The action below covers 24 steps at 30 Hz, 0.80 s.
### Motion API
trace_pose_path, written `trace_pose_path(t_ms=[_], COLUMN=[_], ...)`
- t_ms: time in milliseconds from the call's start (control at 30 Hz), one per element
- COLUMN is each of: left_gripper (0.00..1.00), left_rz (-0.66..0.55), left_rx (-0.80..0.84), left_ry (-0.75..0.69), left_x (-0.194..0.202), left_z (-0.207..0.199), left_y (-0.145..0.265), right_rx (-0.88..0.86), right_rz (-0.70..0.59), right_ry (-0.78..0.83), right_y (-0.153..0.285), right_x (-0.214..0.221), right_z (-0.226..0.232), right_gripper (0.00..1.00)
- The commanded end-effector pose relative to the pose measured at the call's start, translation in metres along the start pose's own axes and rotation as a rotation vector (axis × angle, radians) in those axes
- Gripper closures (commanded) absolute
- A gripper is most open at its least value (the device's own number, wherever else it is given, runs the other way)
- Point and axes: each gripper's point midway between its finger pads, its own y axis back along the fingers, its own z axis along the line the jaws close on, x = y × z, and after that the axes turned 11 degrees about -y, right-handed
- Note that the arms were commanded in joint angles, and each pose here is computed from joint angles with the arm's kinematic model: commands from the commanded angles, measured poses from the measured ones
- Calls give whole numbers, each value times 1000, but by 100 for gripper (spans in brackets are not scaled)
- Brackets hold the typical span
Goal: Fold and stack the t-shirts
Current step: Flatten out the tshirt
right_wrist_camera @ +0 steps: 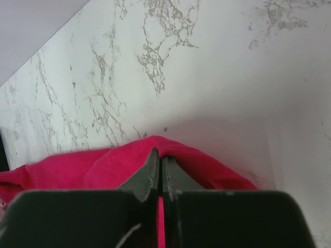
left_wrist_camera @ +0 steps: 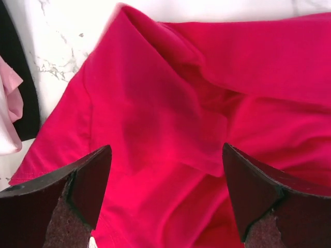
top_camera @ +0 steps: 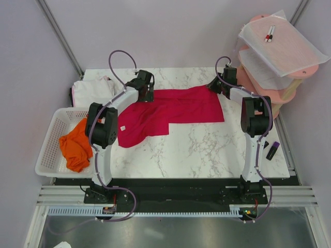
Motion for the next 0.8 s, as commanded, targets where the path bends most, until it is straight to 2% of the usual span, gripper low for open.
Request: trace_pose_path(t_ms=[0, 200, 400, 500, 533, 567, 600, 633, 667, 700, 733, 767], left_gripper=[5, 6, 12, 29, 46, 55, 66, 89, 95, 98, 98, 98], left_rz=[-99, -78, -66, -80, -78, -93, -80, -74, -76, -77, -75, -76], left_rx=[-29, -35, -70, -84, -83, -82, -88, -99, -112, -115, -120, -125], left_ry=[49, 32, 38, 28, 18, 9, -2, -5, -3, 3, 11, 17], left_x=[-26, -13, -14, -23, -24, -32, -29, -29, -31, -32, -32, -33], left_z=[0, -10, -12, -12, -13, -13, -14, -12, -9, -7, -3, -1], left_y=[22, 20, 1, -4, -6, -6, -11, -12, -12, -12, -13, -12], right_rx=[-45, -50, -62, -64, -65, -70, -75, -79, -86, -81, -80, -75], right_rz=[-8, -4, 6, 5, 4, 9, 10, 9, 9, 6, -1, -7], right_ry=[3, -2, 0, 8, 11, 17, 18, 19, 24, 25, 27, 28], right_y=[0, 0, 3, 6, 7, 8, 8, 10, 12, 13, 15, 21], right_x=[-3, -2, -1, -1, -2, -1, -2, -4, -5, -6, -9, -10], right_z=[7, 7, 10, 10, 11, 11, 12, 11, 13, 12, 12, 11], right_gripper=[96, 96, 95, 92, 90, 87, 79, 74, 69, 48, 46, 37])
